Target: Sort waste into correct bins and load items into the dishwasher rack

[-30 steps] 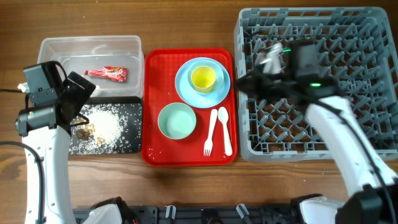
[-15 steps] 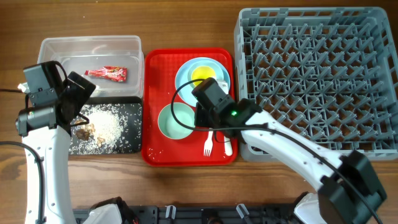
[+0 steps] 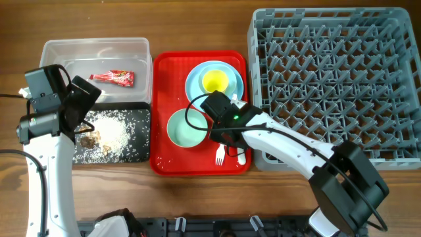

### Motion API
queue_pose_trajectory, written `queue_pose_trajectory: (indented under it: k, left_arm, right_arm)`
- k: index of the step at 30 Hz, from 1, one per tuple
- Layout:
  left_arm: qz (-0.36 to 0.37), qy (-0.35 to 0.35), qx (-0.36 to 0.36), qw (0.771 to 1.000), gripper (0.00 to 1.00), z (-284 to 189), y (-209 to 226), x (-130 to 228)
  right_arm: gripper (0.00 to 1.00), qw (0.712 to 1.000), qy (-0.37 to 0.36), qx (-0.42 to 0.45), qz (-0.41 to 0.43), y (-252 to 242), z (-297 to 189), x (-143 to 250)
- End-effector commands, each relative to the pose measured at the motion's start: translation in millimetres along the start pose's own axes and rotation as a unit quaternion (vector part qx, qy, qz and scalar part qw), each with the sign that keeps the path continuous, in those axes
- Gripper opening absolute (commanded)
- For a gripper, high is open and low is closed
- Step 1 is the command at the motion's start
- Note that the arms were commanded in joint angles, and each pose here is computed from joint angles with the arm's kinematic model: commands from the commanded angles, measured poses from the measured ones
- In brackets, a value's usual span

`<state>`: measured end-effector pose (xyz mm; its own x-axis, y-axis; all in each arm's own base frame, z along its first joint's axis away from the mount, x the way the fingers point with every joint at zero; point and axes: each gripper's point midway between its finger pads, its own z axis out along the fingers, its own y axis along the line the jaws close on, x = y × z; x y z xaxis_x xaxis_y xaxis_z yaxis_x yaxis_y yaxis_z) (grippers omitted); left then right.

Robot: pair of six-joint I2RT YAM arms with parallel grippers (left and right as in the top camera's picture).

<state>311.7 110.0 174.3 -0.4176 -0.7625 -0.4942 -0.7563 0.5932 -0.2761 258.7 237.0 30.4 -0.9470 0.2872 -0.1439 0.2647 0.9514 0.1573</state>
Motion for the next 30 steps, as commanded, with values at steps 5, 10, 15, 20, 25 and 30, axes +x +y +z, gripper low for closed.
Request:
queue_pose_trajectory:
  k: [5,10,15,20,25,30]
  left_arm:
    - [0.005,-0.01,0.004,1.0,1.0,-5,-1,-5]
    - [0.005,-0.01,0.004,1.0,1.0,-5,-1,-5]
    - [0.005,-0.01,0.004,1.0,1.0,-5,-1,-5]
    - [0.005,-0.01,0.004,1.0,1.0,-5,-1,-5]
    - [0.005,-0.01,0.004,1.0,1.0,-5,-1,-5]
    - [0.005,-0.01,0.004,1.0,1.0,-5,-1,-5]
  right_arm:
    - [0.19,0.999,0.023,0.018,0.019,-8,11,12]
    - [0.2,0.999,0.036,0.031,0.019,-11,21,18]
    - [0.24,0.998,0.048,0.019,0.025,-5,28,21]
    - [0.24,0.998,0.056,0.015,0.025,-2,34,23]
    - [0.19,0.998,0.058,0.014,0.025,-2,34,24]
    - [0.11,0.998,0.059,0.013,0.027,-1,34,24]
